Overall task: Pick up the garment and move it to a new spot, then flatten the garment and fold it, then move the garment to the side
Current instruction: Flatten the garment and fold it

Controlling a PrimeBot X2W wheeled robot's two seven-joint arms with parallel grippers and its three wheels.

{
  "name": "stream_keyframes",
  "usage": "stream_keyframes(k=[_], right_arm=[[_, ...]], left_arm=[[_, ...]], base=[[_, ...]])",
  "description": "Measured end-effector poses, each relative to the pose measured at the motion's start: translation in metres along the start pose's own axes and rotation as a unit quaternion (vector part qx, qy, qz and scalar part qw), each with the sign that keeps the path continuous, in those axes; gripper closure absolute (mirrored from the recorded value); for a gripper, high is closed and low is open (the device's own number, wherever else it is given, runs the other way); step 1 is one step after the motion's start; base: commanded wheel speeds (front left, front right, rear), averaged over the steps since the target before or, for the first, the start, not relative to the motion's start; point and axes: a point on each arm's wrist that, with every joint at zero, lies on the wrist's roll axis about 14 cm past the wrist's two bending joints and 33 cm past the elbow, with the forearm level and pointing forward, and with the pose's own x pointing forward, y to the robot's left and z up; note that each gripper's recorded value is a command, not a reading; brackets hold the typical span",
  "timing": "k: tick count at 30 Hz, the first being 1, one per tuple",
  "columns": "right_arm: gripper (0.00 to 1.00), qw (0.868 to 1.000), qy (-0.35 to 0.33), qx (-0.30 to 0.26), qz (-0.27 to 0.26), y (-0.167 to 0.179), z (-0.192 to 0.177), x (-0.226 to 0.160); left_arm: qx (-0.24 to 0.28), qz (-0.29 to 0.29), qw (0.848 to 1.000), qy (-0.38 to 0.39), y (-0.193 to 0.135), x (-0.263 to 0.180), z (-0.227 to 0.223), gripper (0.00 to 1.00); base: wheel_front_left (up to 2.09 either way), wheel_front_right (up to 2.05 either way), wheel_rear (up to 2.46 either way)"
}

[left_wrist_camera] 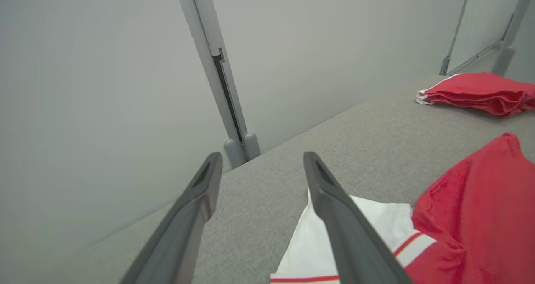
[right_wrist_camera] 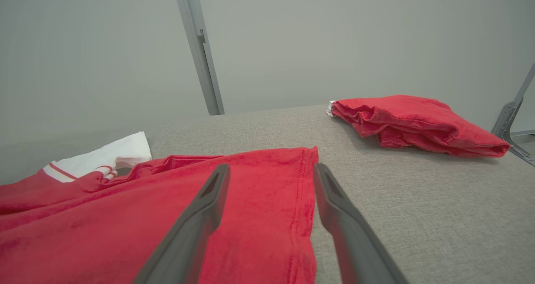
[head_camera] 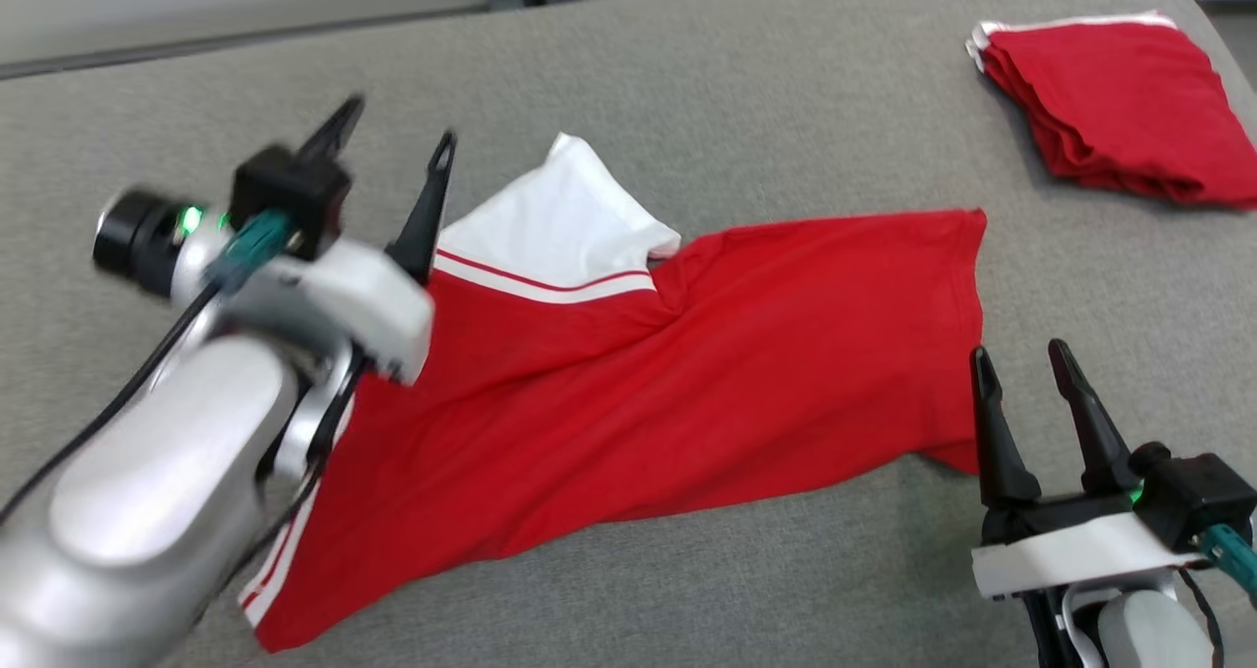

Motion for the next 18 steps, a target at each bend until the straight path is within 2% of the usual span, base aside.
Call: stream_keyframes(k=[3,9,18], right_arm=[[0.0,1.0,0.006,-0.004,-0.01,-0.008,-0.003,0.006],[0.0,0.999,0.032,-0.01,-0.034,-0.025,-0.02,0.01],[0.0,0.996,0.054,-0.021,-0.074,-0.05,-0.032,0.005]], left_arm=[[0.031,-0.023,0.999,0.001,-0.015,0.042,-0.003,0.0],[0.052,-0.079,0.993,0.075,-0.056,0.096,-0.061,0.0],[0.1,-0.09,0.976,0.173,-0.053,0.134,-0.13,0.0]], base=[[0.0,0.0,0.0],[0.0,0.0,0.0],[0.0,0.0,0.0]])
